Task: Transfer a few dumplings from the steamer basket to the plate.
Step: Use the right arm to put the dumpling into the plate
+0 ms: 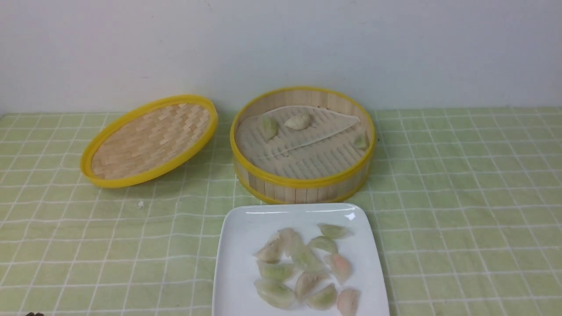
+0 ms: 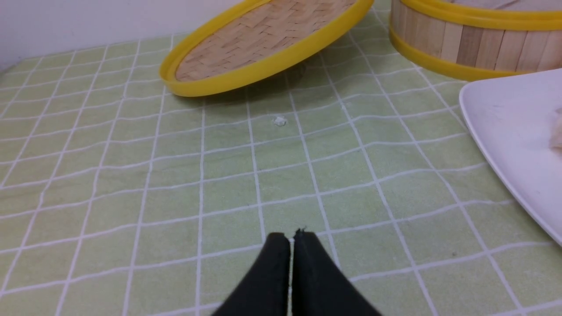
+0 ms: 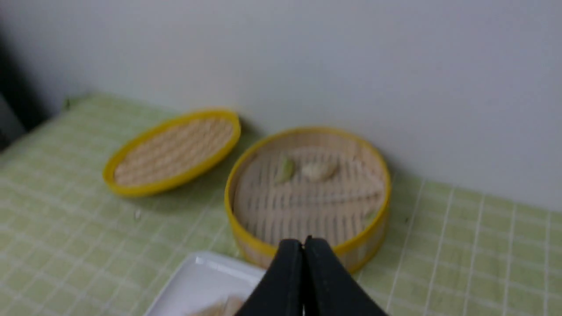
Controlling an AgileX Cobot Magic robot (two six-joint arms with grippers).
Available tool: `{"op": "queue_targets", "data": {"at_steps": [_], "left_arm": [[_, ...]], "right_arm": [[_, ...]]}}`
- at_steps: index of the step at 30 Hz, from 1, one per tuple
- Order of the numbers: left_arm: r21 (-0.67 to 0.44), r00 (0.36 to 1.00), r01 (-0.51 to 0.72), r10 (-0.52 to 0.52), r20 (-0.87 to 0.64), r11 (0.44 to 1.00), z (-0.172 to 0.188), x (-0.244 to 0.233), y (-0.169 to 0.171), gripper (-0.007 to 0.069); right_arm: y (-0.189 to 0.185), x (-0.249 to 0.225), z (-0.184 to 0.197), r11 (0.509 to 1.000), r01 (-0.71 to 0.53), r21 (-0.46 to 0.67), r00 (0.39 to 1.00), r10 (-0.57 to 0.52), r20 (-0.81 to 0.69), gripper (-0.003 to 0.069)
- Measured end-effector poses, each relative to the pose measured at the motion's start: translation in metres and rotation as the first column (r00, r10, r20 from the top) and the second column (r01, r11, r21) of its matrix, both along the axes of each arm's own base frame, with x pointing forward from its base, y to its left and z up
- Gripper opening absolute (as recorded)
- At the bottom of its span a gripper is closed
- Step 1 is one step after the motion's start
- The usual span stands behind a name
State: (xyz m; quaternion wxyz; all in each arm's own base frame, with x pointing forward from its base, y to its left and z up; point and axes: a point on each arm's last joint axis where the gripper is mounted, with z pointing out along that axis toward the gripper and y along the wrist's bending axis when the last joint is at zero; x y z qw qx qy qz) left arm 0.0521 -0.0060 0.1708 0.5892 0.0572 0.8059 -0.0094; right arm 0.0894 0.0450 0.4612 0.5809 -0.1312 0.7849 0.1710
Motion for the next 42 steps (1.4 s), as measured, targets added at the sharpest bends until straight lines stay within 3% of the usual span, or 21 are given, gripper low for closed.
{"op": "queue_targets", "data": {"at_steps": [6,12,17,33,42], "left_arm": [[0.000,1.000,0.000,0.000,0.000,1.000,0.000,0.000,0.000,-0.0006],[0.000,1.000,0.000,0.000,0.000,1.000,0.000,0.000,0.000,-0.0006],[0.000,1.000,0.000,0.000,0.000,1.000,0.000,0.000,0.000,-0.0006],[0.000,1.000,0.000,0.000,0.000,1.000,0.000,0.000,0.000,-0.0006],[0.000,1.000,0.000,0.000,0.000,1.000,0.000,0.000,0.000,-0.0006]], "right_arm": [[-0.047,-0.067,-0.060,0.980,0.016,0.199,0.965,-0.067,0.252,-0.0013],[-0.060,-0.082,-0.109,0.965,0.025,0.261,0.943,-0.110,0.313,-0.0013],[-0.058,-0.082,-0.128,0.950,0.002,0.312,0.943,-0.105,0.314,-0.0013],[-0.053,-0.076,-0.140,0.952,0.000,0.305,0.954,-0.091,0.285,-0.0013],[-0.041,-0.078,-0.144,0.985,-0.118,0.129,0.912,0.056,0.407,-0.0013]]}}
